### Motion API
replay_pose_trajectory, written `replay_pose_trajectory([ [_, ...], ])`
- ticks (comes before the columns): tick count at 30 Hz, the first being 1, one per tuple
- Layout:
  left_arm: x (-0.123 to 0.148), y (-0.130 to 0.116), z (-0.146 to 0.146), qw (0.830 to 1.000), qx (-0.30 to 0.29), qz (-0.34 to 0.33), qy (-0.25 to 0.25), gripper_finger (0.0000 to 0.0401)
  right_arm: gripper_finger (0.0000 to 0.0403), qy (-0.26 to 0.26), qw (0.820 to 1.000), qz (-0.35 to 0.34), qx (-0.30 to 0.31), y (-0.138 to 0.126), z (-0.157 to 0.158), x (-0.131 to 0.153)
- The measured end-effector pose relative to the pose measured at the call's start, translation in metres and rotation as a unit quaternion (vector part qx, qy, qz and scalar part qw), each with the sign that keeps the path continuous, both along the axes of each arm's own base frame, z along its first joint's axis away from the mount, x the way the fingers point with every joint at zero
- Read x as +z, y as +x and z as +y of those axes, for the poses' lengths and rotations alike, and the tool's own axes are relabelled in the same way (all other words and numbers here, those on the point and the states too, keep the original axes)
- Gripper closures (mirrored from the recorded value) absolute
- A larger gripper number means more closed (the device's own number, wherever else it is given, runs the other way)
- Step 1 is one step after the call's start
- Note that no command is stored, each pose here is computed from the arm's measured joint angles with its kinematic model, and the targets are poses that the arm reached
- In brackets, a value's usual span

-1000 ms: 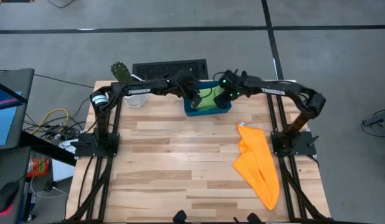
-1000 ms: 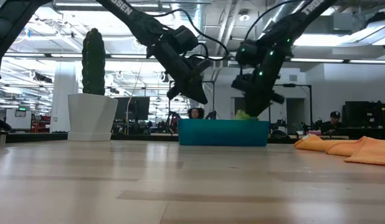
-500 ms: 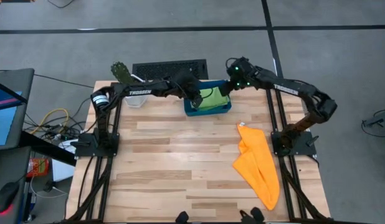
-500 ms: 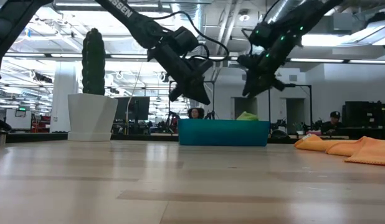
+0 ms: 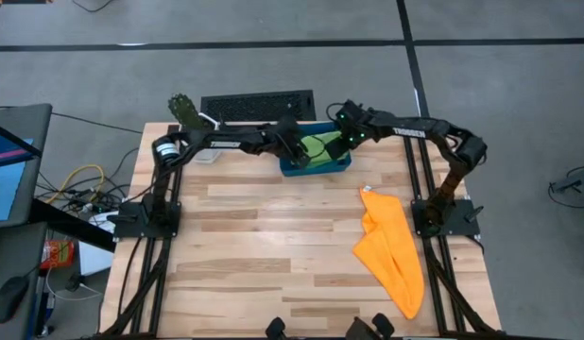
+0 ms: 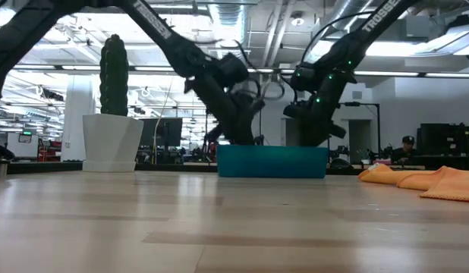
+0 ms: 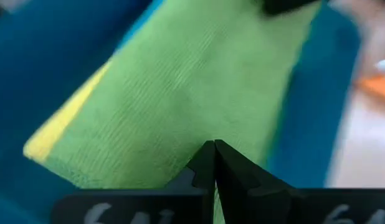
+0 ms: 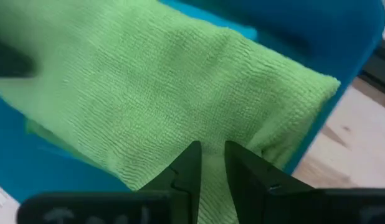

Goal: Fold microfiber towels
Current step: Put the folded green microfiber cloth into the blue bin

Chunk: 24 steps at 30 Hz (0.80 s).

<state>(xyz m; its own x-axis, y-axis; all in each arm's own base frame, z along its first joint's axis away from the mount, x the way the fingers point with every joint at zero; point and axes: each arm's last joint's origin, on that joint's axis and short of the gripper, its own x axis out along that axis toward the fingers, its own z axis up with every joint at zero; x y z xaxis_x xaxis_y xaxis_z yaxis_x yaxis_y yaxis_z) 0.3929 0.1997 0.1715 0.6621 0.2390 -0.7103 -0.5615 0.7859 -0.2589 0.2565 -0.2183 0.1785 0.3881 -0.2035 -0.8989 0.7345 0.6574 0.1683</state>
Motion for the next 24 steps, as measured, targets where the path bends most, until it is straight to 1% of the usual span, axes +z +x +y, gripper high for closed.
replay_pose_trajectory([
  [2, -0.010, 0.000, 0.003, 1.000, 0.016, 0.017, 0.004, 0.0401, 0.0310, -0.003, 1.000, -0.002, 0.001, 0.001, 0.000, 0.001],
  [4, -0.013, -0.002, 0.007, 0.999, 0.032, 0.029, 0.011, 0.0401, 0.0313, 0.001, 1.000, 0.003, 0.002, -0.001, 0.000, 0.000],
  [6, -0.014, -0.003, 0.009, 0.999, 0.031, 0.027, 0.005, 0.0401, 0.0316, -0.001, 1.000, 0.001, 0.004, -0.001, 0.000, 0.001],
  [8, -0.014, -0.004, 0.010, 0.999, 0.027, 0.028, 0.001, 0.0401, 0.0321, -0.009, 1.000, -0.010, 0.005, -0.003, 0.002, 0.011],
  [11, -0.014, -0.004, 0.010, 0.999, 0.030, 0.028, -0.004, 0.0401, 0.0327, -0.062, 0.997, -0.045, 0.000, -0.006, 0.003, 0.037],
  [14, -0.014, -0.004, 0.010, 0.999, 0.036, 0.026, -0.009, 0.0401, 0.0334, -0.098, 0.995, -0.035, -0.009, -0.008, 0.003, 0.043],
  [16, -0.014, -0.004, 0.010, 0.999, 0.037, 0.025, -0.010, 0.0401, 0.0337, -0.100, 0.994, -0.037, -0.013, -0.009, -0.001, 0.042],
  [19, -0.011, -0.003, 0.010, 0.999, 0.035, 0.022, -0.017, 0.0401, 0.0340, -0.073, 0.997, -0.017, -0.012, -0.009, -0.005, 0.027],
  [22, 0.003, -0.001, 0.011, 0.999, 0.033, 0.019, -0.023, 0.0401, 0.0342, -0.051, 0.998, 0.014, -0.014, -0.009, -0.010, 0.006],
  [24, 0.015, 0.003, 0.012, 0.999, 0.025, 0.018, -0.018, 0.0401, 0.0344, -0.042, 0.999, 0.018, -0.008, -0.009, -0.014, -0.001],
])
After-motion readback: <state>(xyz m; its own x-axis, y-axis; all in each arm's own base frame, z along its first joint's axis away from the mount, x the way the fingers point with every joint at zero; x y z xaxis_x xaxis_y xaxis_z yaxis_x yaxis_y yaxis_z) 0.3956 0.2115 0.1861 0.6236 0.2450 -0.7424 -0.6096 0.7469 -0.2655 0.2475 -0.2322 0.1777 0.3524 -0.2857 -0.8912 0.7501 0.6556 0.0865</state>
